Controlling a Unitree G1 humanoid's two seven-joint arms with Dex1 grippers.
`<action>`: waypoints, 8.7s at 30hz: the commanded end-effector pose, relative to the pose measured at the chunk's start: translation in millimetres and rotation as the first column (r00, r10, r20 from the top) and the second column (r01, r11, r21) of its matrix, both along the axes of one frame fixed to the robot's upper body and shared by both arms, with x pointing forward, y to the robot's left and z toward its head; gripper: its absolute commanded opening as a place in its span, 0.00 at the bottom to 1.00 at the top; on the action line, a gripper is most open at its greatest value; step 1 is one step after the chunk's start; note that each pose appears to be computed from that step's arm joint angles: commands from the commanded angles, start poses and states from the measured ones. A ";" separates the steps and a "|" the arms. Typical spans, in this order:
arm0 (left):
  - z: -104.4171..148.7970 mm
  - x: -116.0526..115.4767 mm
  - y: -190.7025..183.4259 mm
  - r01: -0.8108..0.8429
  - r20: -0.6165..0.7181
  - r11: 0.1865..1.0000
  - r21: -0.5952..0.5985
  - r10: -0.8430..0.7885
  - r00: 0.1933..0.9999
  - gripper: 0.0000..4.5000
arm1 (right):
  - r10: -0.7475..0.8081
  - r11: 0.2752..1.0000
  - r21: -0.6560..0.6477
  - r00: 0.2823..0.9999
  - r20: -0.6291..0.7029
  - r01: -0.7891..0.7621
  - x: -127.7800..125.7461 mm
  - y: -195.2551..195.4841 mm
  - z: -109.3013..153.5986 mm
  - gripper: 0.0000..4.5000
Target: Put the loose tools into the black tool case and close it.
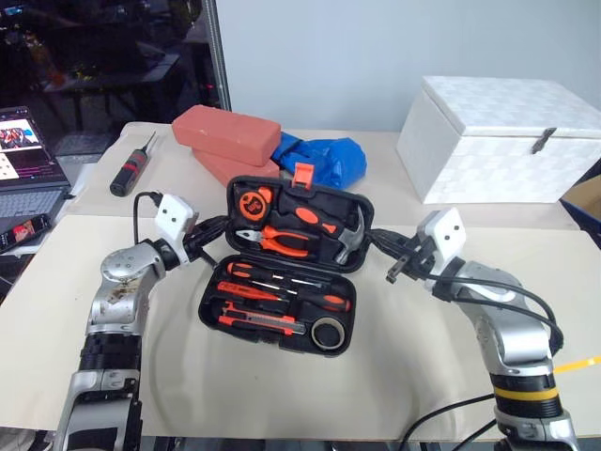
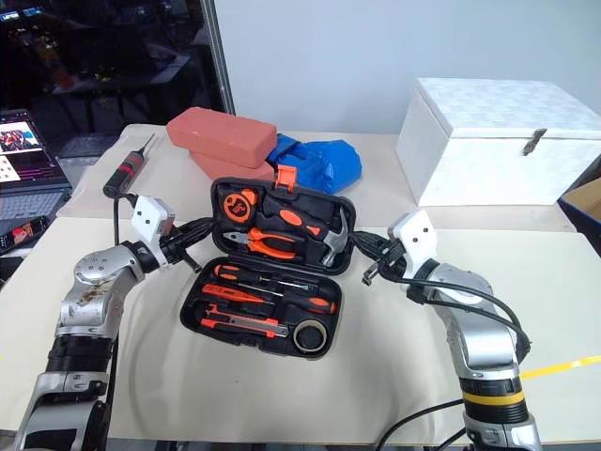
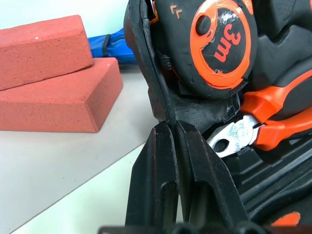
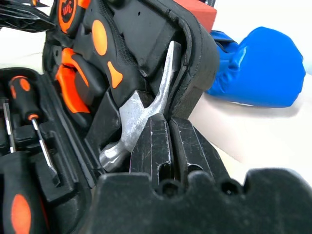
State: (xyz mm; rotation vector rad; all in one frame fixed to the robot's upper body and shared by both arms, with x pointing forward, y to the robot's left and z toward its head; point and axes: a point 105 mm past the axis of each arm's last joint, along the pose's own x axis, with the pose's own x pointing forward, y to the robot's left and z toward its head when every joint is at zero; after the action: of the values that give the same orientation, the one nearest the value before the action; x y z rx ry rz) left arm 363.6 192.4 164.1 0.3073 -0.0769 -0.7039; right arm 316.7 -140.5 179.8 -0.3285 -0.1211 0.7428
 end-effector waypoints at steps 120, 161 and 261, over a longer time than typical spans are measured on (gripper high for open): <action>-10.8 -84.1 -48.0 0.485 -0.456 0.874 0.043 -0.415 0.788 0.00 | 0.145 0.987 0.004 0.884 -0.445 -0.160 -24.3 74.3 -65.8 0.01; -58.5 -81.1 -36.4 0.480 -0.517 0.872 0.099 -0.367 0.773 0.00 | 0.263 0.960 0.181 0.912 -0.315 -0.214 -15.8 121.2 -33.1 0.01; -83.8 -77.7 -43.3 0.424 -0.548 0.900 0.097 -0.308 0.778 0.00 | 0.193 0.975 0.161 0.935 -0.299 -0.150 -11.0 148.9 -27.3 0.01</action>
State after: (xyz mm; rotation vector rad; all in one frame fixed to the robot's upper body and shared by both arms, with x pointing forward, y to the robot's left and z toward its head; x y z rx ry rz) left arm 295.4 140.2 128.1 0.3259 0.2684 -1.2069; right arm 304.4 9.6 139.3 -0.0688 0.1514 0.9492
